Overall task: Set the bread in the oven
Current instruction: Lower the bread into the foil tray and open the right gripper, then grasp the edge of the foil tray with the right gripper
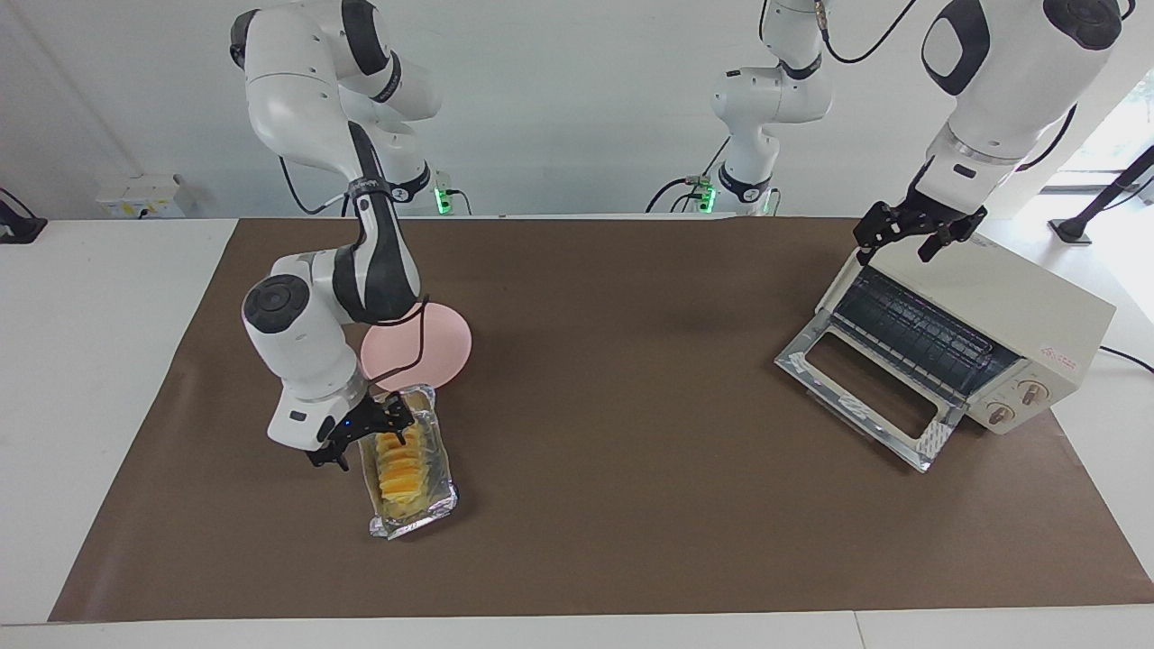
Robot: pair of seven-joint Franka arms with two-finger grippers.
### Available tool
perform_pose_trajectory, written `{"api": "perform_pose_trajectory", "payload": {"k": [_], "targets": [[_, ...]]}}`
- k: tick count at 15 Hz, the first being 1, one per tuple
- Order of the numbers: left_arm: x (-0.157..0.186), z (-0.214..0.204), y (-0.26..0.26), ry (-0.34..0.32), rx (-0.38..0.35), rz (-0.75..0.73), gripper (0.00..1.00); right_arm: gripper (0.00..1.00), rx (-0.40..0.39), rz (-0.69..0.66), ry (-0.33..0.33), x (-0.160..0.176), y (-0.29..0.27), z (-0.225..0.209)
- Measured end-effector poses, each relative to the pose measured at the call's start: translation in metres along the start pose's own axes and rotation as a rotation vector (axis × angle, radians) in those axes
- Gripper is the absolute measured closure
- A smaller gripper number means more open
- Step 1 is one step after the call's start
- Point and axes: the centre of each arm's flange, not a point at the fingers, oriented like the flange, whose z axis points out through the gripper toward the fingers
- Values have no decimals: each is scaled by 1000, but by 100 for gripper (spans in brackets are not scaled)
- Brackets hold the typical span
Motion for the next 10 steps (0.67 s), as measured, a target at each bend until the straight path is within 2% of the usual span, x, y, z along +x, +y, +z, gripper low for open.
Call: {"api": "perform_pose_trajectory", "payload": {"k": [2,6,8,9,10], "targets": [[0,0,0,0,0,0,0,10,-14,-60,25,-4,15,2],[0,0,0,0,0,0,0,10,-20,-71,39,-12,22,18],[0,0,0,0,0,0,0,26,-9,-59,41,-17,22,27],[0,0,0,0,0,0,0,26,2,-42,45,-20,25,29],[0,0,0,0,0,0,0,32,19,-19,51,-22,27,31]]}}
